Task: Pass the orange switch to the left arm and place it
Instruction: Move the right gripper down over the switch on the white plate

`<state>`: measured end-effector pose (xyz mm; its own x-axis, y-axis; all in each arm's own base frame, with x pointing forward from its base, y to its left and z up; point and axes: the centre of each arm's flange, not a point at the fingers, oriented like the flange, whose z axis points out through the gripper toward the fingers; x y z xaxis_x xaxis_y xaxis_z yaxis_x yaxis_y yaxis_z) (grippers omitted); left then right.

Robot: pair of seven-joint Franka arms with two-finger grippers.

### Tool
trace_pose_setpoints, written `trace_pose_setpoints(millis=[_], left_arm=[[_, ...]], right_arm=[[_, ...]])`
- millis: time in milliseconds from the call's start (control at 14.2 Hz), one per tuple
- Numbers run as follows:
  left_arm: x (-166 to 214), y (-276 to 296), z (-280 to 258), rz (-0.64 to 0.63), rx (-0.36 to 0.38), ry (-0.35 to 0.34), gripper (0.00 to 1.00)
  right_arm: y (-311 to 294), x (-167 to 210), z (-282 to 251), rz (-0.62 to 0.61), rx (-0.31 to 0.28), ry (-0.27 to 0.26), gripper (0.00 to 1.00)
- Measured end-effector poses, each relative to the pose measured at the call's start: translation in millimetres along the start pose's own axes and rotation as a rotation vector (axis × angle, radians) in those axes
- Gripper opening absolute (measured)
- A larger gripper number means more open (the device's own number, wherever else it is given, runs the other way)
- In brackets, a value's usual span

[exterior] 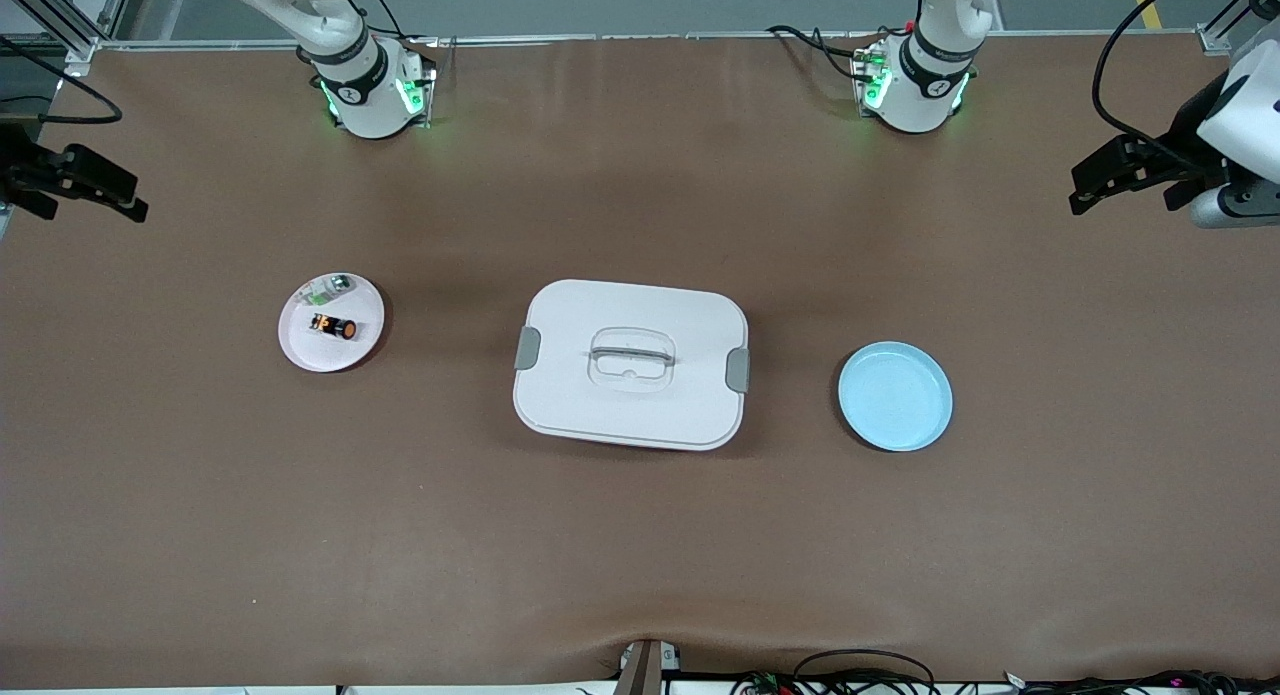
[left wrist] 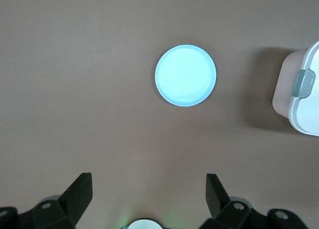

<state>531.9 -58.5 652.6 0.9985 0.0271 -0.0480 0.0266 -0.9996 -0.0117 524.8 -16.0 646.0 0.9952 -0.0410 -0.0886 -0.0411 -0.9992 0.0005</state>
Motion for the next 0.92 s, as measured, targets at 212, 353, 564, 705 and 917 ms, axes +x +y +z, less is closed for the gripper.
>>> trace_pose_setpoints(millis=[212,353,564,705,917], left_arm=[[1,0,1,0.0,0.0,-0.001,1.0],[1,0,1,0.0,0.0,-0.001,1.0],[1,-1,1,-0.002,0.0,-0.002,1.0],[1,-1,1,-0.002,0.0,-0.002,1.0],[1,-1,2,-0.002,0.0,-0.004,1.0]], right_arm=[[0,5,23,0.0,-0.001,-0.063,1.0],[-1,14,53,0.0,-0.002,-0.098,1.0],[0,27,110,0.003,-0.003,-0.106,1.0],[1,30,146,0.005,-0.002,-0.106,1.0],[0,31,190,0.009,0.009,-0.08,1.0]])
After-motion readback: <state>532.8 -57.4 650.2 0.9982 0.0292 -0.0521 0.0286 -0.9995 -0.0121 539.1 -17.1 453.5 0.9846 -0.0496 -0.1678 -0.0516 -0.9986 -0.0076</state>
